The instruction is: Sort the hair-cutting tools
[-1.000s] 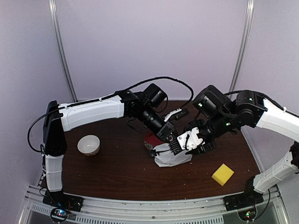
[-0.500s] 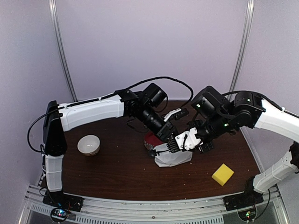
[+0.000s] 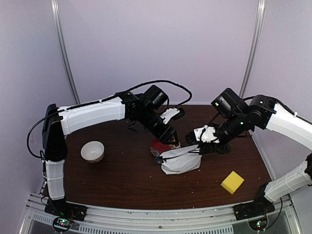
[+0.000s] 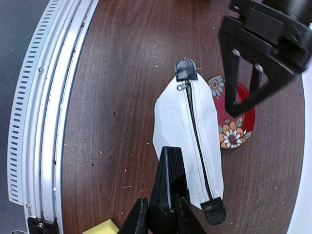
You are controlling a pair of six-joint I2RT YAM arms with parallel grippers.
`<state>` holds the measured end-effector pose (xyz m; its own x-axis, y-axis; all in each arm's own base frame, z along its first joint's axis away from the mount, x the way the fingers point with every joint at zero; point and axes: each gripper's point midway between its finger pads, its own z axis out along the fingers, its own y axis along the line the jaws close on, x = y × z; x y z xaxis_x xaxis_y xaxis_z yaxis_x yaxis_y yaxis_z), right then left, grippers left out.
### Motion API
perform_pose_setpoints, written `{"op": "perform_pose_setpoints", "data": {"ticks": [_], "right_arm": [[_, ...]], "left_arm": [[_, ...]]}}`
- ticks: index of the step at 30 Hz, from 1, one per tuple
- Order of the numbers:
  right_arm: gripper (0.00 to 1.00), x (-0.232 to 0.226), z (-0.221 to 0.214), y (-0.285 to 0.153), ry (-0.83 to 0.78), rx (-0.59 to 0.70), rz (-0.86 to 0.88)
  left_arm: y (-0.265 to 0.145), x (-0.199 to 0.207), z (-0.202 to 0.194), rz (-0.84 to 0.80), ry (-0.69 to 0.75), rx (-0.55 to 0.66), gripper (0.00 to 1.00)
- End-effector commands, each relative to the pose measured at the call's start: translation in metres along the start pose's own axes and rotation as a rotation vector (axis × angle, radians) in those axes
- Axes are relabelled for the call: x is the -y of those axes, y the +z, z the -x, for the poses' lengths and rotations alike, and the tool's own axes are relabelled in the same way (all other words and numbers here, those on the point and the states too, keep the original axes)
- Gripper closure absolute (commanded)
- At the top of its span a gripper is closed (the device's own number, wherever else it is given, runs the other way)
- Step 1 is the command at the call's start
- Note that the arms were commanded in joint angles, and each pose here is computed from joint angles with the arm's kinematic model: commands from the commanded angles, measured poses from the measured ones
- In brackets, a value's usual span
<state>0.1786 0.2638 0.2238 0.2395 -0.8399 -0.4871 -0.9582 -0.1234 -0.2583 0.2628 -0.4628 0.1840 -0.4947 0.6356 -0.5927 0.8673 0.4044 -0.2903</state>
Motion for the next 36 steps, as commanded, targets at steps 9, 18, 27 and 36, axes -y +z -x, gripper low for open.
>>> {"op": "perform_pose_setpoints", "data": {"ticks": [9, 18, 27, 36], "right_arm": [[0.83, 0.003, -0.043, -0.025, 0.223, 0.08, -0.021], [0.82, 0.003, -0.038, -0.02, 0.269, 0.112, 0.01], [0.81, 0.001, -0.036, -0.017, 0.28, 0.125, 0.031], [0.81, 0.001, -0.036, -0.016, 0.281, 0.125, 0.03]], "left_arm": [[0.044, -0.013, -0.017, 0.155, 0.213, -0.075, 0.4], [0.065, -0.038, -0.03, 0.292, 0.23, -0.15, 0.39], [0.068, -0.048, -0.03, 0.346, 0.201, -0.154, 0.41], [0.08, -0.035, -0.037, 0.265, 0.254, -0.178, 0.41]]}}
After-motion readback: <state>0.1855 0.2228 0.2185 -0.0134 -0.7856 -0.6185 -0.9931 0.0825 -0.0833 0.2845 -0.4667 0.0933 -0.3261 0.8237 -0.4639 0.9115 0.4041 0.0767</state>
